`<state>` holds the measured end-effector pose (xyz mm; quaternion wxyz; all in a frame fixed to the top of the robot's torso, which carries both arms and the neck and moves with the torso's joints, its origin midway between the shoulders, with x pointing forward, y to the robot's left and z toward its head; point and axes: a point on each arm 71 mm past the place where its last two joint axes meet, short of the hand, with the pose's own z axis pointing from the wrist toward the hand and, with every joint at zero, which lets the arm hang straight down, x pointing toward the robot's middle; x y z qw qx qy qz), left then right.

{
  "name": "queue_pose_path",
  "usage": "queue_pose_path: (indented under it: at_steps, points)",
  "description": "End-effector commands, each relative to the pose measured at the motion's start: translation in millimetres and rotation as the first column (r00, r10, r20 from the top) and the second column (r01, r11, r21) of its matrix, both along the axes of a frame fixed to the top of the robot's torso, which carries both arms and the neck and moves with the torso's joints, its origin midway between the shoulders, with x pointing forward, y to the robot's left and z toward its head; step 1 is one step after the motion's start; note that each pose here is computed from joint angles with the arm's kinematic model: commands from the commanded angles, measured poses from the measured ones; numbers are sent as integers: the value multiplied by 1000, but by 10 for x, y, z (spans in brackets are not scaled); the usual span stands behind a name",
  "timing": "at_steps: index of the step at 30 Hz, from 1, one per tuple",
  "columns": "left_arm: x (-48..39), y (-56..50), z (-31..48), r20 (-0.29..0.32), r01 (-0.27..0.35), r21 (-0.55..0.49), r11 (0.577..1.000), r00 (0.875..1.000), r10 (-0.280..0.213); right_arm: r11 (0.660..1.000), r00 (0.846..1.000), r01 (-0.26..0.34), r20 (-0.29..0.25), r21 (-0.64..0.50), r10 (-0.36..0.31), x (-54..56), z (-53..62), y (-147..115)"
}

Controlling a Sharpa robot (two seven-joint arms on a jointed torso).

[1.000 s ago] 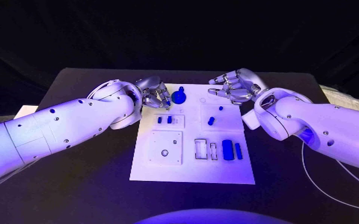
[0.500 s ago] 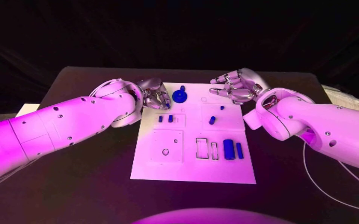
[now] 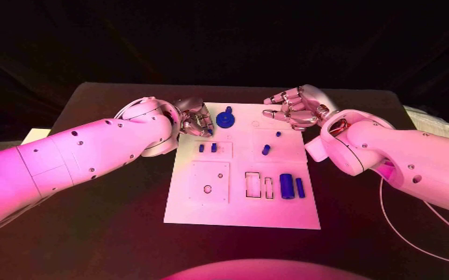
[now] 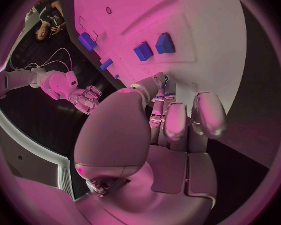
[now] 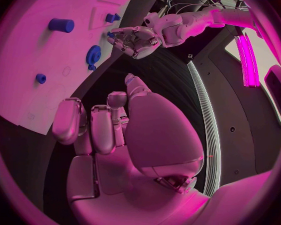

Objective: Assemble the parts on the task board

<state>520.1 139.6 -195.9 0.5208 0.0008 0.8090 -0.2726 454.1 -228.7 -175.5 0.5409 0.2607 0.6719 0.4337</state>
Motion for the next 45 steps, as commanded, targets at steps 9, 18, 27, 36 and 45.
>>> queue_pose_path:
  at_steps: [9,18,27,36,45]
  points:
    - [-2,-31,-37,-29,21,37,999,999,-20,1000,1000,-20,-2,-2,20,-6,-7,18]
    - [-12,-43,-43,-39,28,44,999,999,-26,1000,1000,-21,-3,-3,21,-7,-8,17]
    - [-17,-47,-46,-46,28,44,999,999,-26,1000,1000,-23,-5,-4,23,-6,-10,16]
    - [-11,-42,-51,-49,21,47,999,999,-18,1000,1000,-23,-7,-5,23,-8,-11,15]
    - [-1,-36,-56,-48,14,55,998,999,-11,1000,1000,-22,-7,-5,22,-9,-10,12]
